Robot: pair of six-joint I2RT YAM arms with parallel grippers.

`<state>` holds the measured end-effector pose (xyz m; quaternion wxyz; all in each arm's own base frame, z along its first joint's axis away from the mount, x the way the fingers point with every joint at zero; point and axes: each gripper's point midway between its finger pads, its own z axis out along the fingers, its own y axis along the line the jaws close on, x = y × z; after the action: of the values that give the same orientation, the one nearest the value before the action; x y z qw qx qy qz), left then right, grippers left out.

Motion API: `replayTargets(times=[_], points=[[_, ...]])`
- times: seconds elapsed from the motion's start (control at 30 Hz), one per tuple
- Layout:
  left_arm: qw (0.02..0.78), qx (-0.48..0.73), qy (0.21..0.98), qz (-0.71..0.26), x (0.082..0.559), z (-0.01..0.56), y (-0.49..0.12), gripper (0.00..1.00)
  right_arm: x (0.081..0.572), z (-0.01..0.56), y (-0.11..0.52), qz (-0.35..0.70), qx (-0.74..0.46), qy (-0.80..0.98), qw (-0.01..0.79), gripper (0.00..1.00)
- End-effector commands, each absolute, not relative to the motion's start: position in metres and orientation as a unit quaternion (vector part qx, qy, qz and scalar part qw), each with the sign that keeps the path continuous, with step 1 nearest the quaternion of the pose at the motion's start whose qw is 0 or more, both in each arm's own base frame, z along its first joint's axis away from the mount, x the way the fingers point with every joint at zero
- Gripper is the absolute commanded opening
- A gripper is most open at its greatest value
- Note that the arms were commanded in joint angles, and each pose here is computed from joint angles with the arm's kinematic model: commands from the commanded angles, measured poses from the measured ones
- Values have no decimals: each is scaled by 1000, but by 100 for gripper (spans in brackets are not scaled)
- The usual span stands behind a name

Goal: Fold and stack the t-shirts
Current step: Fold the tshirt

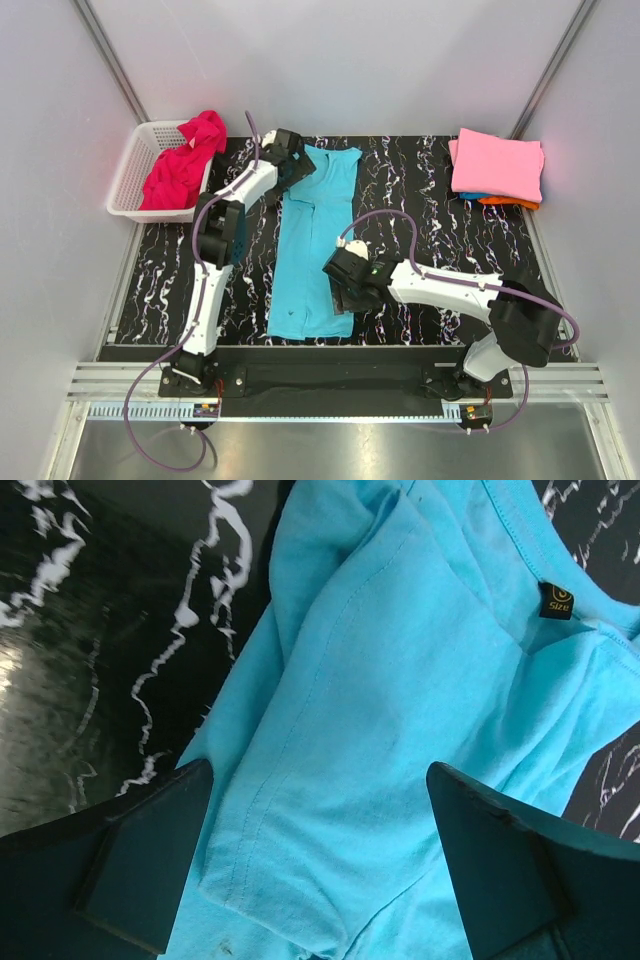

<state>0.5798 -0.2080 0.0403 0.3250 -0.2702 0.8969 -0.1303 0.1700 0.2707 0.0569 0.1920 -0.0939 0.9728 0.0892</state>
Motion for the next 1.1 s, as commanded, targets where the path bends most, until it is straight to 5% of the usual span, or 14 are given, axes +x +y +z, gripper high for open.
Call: replayTargets(times=[0.0, 0.3, 0.6, 0.8, 0.9, 1.07], points=[[308, -286, 902, -97, 578, 18, -191, 99, 182, 73, 281, 95, -102, 966, 217, 66], [321, -270, 895, -156, 600, 35, -189, 99, 183, 77, 270, 78, -96, 967, 224, 66], [431, -176, 865, -187, 609, 145, -177, 99, 192, 86, 246, 70, -24, 962, 264, 67], [410, -202, 879, -135, 542, 174, -136, 99, 188, 77, 238, 115, 4, 960, 257, 77], [365, -222, 894, -133, 489, 167, -123, 99, 176, 59, 248, 143, -2, 965, 219, 57], [293, -261, 906, -157, 400, 135, -110, 99, 151, 50, 261, 227, 4, 956, 185, 54]])
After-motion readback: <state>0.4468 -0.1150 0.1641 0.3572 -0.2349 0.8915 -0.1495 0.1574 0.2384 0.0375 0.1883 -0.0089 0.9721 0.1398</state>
